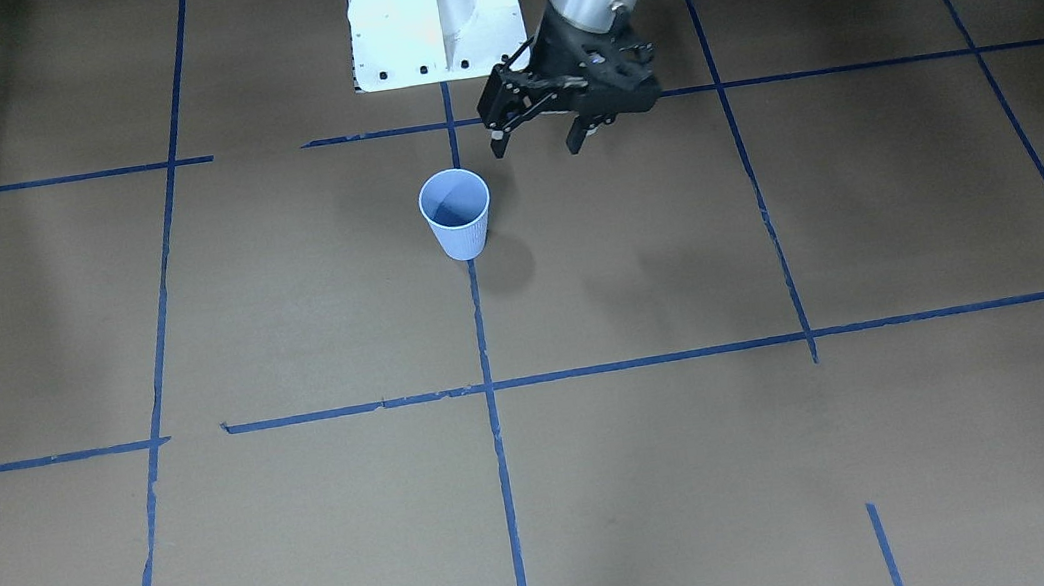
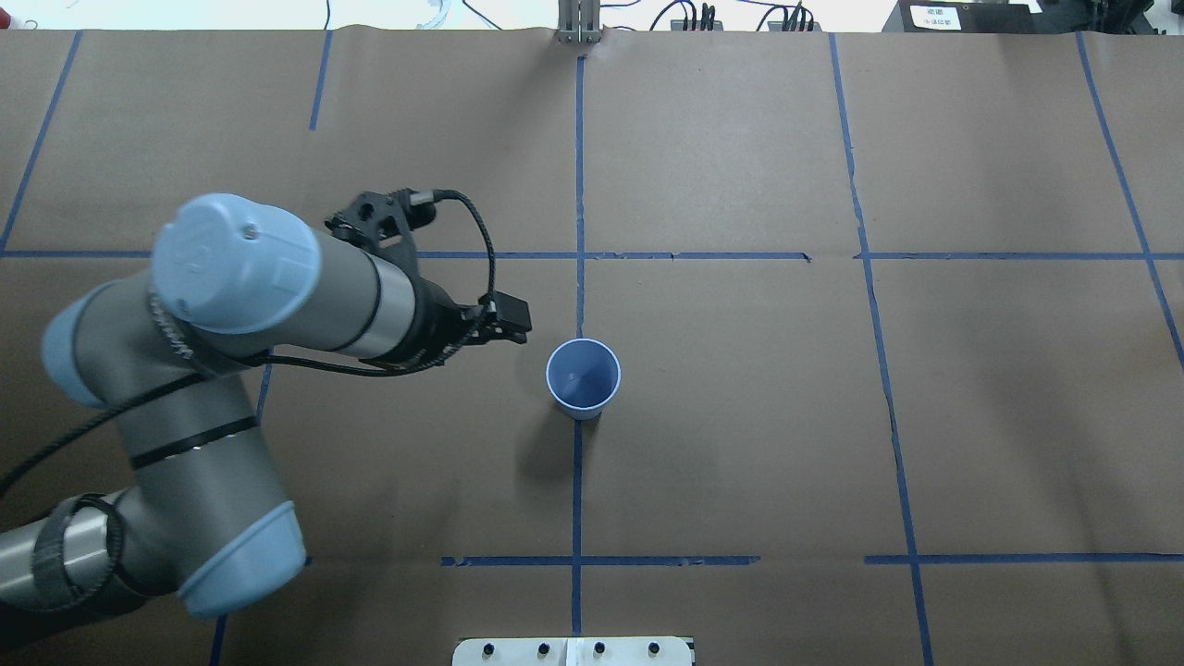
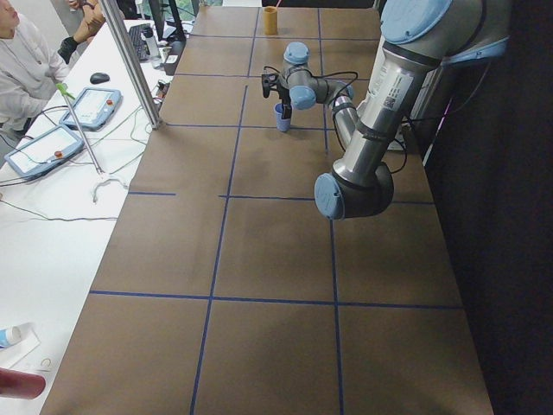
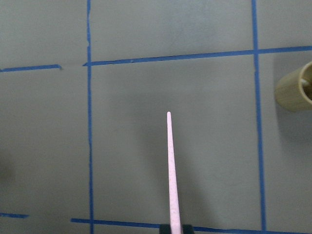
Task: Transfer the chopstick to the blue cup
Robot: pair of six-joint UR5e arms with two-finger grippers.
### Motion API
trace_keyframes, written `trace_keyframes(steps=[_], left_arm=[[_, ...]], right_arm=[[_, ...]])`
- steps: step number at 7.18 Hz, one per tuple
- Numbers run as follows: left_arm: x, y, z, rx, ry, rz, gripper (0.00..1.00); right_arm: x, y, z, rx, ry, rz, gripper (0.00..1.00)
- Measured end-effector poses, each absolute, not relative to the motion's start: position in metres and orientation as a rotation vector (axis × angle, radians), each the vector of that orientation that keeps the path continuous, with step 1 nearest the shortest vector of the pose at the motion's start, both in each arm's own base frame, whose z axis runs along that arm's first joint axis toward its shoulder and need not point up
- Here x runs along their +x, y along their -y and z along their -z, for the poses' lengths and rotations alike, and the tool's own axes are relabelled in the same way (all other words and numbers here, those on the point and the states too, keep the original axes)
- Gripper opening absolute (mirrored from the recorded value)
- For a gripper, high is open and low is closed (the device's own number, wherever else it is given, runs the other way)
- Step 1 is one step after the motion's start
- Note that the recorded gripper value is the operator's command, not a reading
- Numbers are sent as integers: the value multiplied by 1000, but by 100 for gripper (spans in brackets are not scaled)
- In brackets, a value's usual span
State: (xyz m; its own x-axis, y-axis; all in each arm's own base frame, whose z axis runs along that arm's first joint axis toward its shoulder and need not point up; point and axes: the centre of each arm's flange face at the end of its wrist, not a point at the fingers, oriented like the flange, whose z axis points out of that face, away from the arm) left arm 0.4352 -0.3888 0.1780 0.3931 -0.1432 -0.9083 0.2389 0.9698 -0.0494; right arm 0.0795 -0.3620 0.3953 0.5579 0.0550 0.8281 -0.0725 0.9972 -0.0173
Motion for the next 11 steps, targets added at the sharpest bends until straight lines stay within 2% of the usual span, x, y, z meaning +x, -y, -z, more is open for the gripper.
trace_keyframes(steps=[3,6,8,11], left_arm=[[408,401,-186,117,-1139,284,100],[401,407,-187,125,-1138,299,100],[399,410,-187,128,-1136,303,100],[400,411,-188,127,-1136,307,100]], right_arm=[[-33,406,-273,-152,1092,-186,2],[-183,403,-170,-443,1126,-309,1],[-276,404,-138,-587,1132,-386,1],[-351,398,-129,-565,1185,-383,2]])
